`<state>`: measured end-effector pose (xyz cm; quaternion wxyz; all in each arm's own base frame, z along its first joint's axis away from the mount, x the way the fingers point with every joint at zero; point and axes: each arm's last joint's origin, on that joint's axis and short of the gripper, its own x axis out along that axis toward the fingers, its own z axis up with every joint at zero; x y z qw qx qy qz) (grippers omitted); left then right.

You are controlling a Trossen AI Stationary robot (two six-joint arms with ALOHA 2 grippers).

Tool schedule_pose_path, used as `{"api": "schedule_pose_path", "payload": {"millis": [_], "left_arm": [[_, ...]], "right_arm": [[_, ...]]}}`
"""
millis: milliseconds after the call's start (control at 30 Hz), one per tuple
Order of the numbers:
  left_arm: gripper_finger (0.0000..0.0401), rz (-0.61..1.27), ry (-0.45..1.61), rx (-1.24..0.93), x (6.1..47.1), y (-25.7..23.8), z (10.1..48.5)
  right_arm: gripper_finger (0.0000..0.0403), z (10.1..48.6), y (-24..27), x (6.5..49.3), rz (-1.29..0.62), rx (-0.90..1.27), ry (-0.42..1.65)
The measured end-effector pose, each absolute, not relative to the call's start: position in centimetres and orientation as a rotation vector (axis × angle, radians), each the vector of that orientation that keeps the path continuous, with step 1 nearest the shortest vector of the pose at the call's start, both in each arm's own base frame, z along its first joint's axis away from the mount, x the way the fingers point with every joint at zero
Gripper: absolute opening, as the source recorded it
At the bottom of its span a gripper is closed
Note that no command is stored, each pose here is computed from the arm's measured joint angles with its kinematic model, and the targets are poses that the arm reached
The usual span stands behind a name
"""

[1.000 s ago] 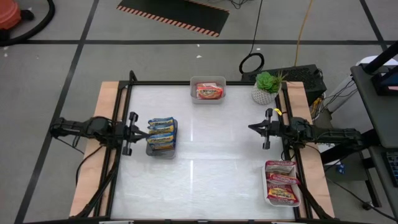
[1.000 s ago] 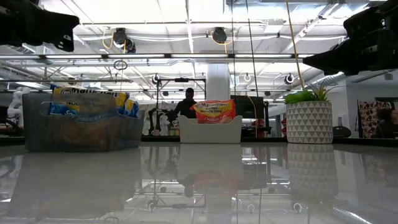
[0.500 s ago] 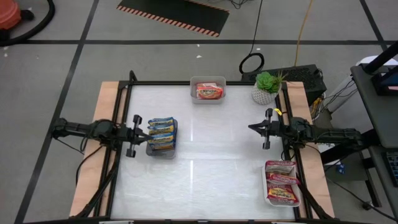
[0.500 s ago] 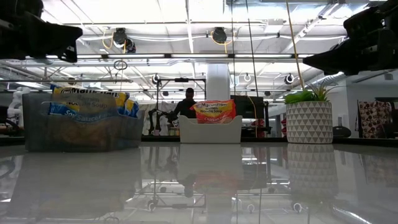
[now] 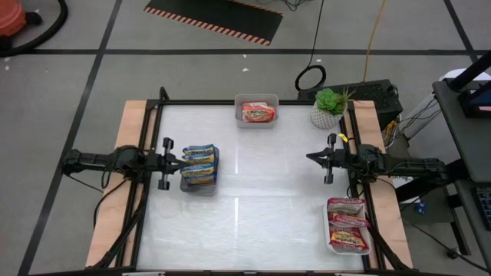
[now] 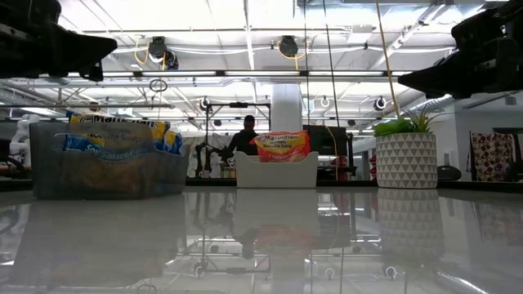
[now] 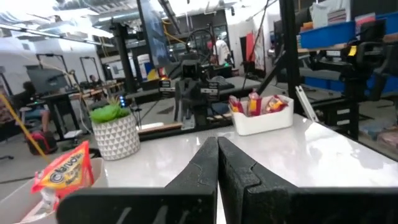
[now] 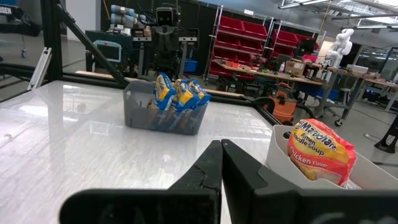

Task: Sort Maruchan noodles
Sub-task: Return to Home Position

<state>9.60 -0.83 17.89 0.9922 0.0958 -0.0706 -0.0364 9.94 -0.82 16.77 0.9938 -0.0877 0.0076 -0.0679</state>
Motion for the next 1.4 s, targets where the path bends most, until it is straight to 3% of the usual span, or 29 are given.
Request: {"api": "schedule_pose_path", "payload": {"millis": [233, 833, 1400], "left_arm": [[0.0001, -0.037, -0.294, 0.207, 9.3, -0.5, 19.4], [0.0001, -0.083, -0.081, 0.142, 9.7, 0.2, 17.3], [0.0001, -0.103, -0.038, -0.031, 9.7, 0.0, 17.0]], "right_arm": [[0.0, 16.8, -0.8, 9.9, -0.136, -0.176, 0.015], [0.0, 16.8, -0.8, 9.9, -0.136, -0.176, 0.015], [0.0, 16.8, -0.8, 9.9, -0.136, -0.176, 0.016]]}}
